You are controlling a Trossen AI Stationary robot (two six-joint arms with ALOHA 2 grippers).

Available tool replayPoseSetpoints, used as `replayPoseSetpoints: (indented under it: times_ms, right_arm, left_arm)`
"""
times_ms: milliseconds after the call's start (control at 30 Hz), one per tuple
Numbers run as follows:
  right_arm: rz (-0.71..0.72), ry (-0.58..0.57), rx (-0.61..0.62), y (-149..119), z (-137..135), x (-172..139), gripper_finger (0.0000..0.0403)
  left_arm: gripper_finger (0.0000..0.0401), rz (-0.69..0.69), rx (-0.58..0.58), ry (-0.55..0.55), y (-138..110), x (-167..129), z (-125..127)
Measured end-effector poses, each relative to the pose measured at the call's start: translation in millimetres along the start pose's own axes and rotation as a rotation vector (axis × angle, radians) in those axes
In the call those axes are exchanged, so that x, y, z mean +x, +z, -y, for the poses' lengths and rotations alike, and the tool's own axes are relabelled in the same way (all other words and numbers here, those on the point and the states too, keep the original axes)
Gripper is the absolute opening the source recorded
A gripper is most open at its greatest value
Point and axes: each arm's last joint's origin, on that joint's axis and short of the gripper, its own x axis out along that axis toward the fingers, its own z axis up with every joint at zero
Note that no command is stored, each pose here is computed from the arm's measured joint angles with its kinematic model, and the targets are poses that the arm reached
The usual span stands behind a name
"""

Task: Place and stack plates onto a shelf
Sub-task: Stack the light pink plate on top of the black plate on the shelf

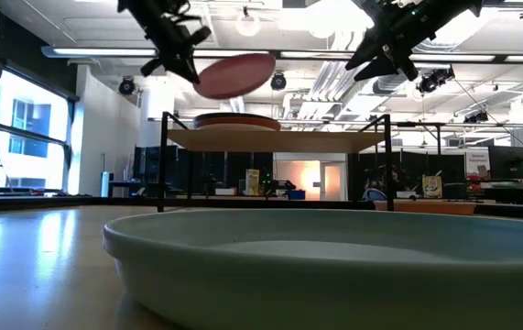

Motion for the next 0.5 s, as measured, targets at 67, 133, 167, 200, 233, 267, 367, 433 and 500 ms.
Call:
replayPoseSetpoints:
  times_ms: [67, 133, 167, 200, 233, 267, 367, 433, 500]
  right_arm:
    - [0.000, 0.000, 0.000, 0.0, 0.0, 0.0, 0.0152]
    - [0.000, 0.000, 0.000, 0.0, 0.0, 0.0, 0.0152]
    - [0.000, 0.000, 0.000, 0.0, 0.0, 0.0, 0.0152]
    - [0.000, 0.000, 0.000, 0.0, 0.0, 0.0, 0.0152]
    - [0.000, 0.000, 0.000, 0.0, 0.0, 0.0, 0.0152]
    - [0.000, 0.000, 0.000, 0.0, 0.0, 0.0, 0.0152]
    - [0.000, 0.000, 0.000, 0.0, 0.0, 0.0, 0.0152]
    - [0.000, 0.000, 0.002, 0.0, 0.0, 0.0, 0.0152]
    - [-0.001, 0.000, 0.005, -0.1, 0.0, 0.0, 0.0152]
  left_arm:
    - [0.0000, -0.031, -0.004, 0.003, 2.8, 8.4, -1.5]
    - [0.0000, -0.076, -0.004, 0.007, 3.3, 17.1, -4.3]
    - [0.0000, -0.098, -0.005, 0.009, 2.9, 21.4, -5.2]
    - [0.0000, -0.109, -0.007, 0.011, 3.1, 25.4, -5.5]
    - [0.0000, -0.113, -0.008, 0.012, 3.4, 28.7, -5.5]
    - [0.0000, -0.118, -0.008, 0.015, 3.0, 31.1, -5.6]
    - [0.0000, -0.134, -0.015, 0.017, 1.9, 37.3, -5.9]
    - [0.0000, -0.161, -0.018, 0.027, -0.7, 42.1, -6.9]
    - [0.0000, -0.181, -0.018, 0.033, -2.7, 45.0, -7.6]
